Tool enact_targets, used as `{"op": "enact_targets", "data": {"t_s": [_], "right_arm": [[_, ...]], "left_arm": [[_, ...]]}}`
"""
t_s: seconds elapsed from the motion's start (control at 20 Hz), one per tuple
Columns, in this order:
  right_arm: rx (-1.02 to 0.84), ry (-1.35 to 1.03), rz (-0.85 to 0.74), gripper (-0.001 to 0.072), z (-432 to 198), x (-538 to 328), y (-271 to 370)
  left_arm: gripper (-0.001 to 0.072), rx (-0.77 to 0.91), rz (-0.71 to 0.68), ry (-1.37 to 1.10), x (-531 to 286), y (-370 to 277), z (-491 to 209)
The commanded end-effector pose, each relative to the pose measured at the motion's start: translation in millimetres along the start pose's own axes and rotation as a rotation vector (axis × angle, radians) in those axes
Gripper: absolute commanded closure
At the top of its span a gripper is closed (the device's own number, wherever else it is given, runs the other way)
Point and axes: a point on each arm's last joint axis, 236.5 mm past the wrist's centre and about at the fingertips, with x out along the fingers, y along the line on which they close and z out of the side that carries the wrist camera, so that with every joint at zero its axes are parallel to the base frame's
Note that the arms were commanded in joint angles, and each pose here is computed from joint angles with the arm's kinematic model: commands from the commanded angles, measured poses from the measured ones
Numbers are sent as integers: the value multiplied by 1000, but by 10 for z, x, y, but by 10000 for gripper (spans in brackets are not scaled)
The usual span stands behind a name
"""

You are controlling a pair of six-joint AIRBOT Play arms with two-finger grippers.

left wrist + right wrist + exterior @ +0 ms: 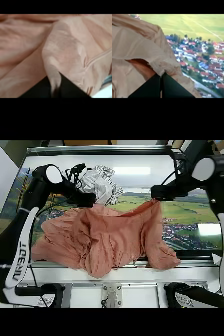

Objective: Fold the clothes and pants, and hang the long-sleeved shirts on hangers.

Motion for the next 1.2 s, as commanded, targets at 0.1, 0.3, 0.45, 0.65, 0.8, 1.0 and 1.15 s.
{"op": "enact_targets", "data": {"t_s": [0.1, 0.3, 0.45, 0.65, 0.8, 1.0, 1.15], "right_arm": [[60, -147, 7, 707, 460, 275, -59], [91, -186, -17, 706, 471, -36, -276], [47, -184, -27, 706, 324, -363, -294], [16, -216, -25, 706, 229, -689, -244], [13, -229, -23, 706, 209, -776, -230], [13, -199, -17, 706, 137, -758, -212], [2, -189, -16, 706, 113, -755, -206]], "left_arm": [[32, -37, -53, -237, -252, 83, 909], [32, 88, -47, -180, -402, -133, 709], [32, 168, 51, -40, 88, -238, 291], [32, 328, 79, 69, 803, -601, -166], [32, 436, 220, -60, 914, -684, 52], [32, 514, 349, -194, 887, -625, 376], [32, 482, 357, -198, 932, -468, 455]]}}
